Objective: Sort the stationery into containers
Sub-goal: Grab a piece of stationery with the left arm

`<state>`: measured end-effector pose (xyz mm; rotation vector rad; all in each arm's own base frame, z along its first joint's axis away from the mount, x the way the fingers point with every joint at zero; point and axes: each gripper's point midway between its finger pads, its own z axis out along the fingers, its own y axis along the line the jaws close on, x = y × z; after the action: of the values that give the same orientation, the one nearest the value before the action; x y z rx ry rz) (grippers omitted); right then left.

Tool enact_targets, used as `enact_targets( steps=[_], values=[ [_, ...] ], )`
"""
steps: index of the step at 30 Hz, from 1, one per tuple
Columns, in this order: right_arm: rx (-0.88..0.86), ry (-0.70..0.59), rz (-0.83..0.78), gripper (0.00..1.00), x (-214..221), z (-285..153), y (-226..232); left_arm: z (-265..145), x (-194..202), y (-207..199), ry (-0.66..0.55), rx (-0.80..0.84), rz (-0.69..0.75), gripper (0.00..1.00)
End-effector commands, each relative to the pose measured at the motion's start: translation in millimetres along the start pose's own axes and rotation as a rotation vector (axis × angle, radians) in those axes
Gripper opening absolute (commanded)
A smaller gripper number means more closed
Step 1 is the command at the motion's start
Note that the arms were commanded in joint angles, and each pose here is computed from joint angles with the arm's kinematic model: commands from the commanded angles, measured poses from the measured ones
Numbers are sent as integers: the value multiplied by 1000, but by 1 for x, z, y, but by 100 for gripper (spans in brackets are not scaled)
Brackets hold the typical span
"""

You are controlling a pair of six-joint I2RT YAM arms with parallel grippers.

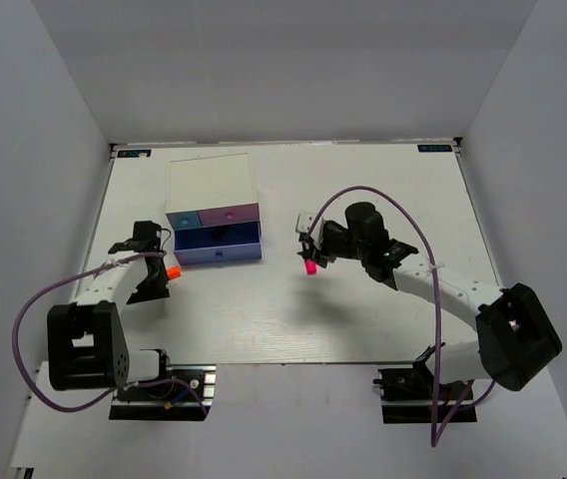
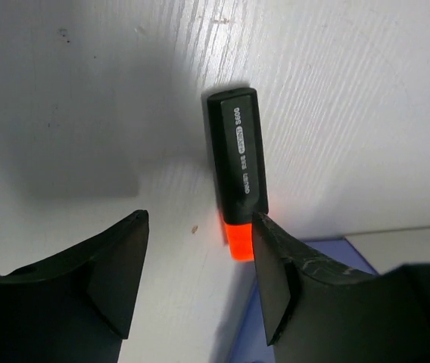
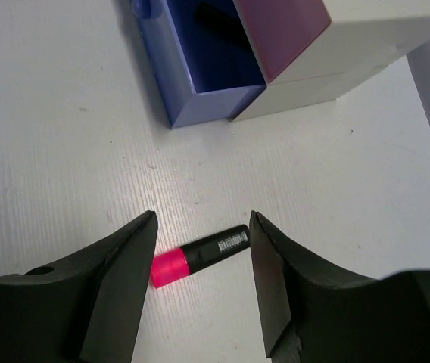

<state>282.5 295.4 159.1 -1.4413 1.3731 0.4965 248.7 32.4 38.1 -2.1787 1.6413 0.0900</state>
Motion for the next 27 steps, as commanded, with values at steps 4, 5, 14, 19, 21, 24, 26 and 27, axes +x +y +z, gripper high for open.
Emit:
enact_targets(
  steps=[4, 5, 14, 19, 21, 24, 26, 27],
  values=[
    [31, -19, 13, 58, -1, -12, -4, 1, -2, -34, 18, 28, -58, 69],
    [33, -23, 12, 58, -2, -14, -5, 0, 1, -40, 30, 37, -62, 70],
    [50, -16, 29, 58, 4, -19, -10, 19, 8, -29, 51, -140, 4, 75],
    [53, -23, 36, 58, 3, -19, -12, 23, 11, -13, 59, -228, 51, 72],
    [54, -27, 38, 58, 3, -20, -13, 28, 15, -2, 76, -249, 54, 64],
    [57, -33, 41, 58, 2, -22, -14, 35, 22, 11, 107, -262, 52, 45],
    [55, -36, 40, 58, 1, -22, -14, 36, 24, 16, 120, -267, 51, 35],
    [61, -32, 45, 58, 3, -23, -15, 37, 24, 22, 118, -279, 54, 31]
  ],
)
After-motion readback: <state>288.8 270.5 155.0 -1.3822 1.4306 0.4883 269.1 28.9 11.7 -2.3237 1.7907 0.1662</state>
